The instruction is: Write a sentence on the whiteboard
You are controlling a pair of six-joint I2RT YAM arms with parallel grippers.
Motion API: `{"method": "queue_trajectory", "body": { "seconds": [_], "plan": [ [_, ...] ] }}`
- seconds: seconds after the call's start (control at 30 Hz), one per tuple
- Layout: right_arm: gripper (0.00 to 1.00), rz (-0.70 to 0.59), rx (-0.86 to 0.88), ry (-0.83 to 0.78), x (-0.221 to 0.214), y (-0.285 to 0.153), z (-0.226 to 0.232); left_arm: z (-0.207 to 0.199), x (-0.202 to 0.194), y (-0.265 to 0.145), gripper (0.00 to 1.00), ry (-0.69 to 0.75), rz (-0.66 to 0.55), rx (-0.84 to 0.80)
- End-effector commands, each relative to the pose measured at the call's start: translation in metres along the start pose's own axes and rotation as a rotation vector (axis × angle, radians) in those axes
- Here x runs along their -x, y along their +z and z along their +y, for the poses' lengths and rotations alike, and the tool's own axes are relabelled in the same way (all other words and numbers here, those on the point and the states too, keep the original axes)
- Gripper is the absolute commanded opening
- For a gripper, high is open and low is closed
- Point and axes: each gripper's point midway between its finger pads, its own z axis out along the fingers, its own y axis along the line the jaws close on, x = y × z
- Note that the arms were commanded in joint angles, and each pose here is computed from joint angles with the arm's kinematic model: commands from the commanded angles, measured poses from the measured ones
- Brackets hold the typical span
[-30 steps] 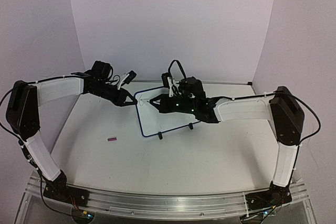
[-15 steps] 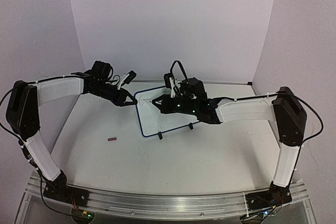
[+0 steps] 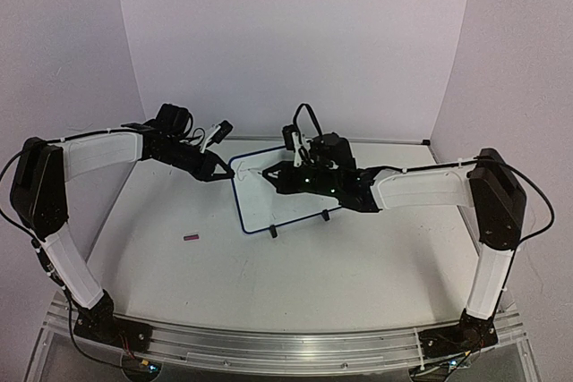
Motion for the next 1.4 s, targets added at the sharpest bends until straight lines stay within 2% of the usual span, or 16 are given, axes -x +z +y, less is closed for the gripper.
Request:
{"method": "queue_trajectory", "body": {
  "seconds": [0.0,0.27,1.37],
  "plan": [
    [0.0,-0.058,0.095,-0.027,0.026,-0.018,0.024,0.002,-0.005,0.003,0.0,0.023,0.041,0.026],
    [0.0,-0.044,0.131,-0.025,0.024,-0.01,0.03,0.002,-0.006,0.003,0.0,0.022,0.043,0.025],
    [0.0,-0.032,0.06,-0.003,0.012,0.007,0.009,0.002,-0.008,0.005,0.0,0.026,0.051,0.028]
  ]
}}
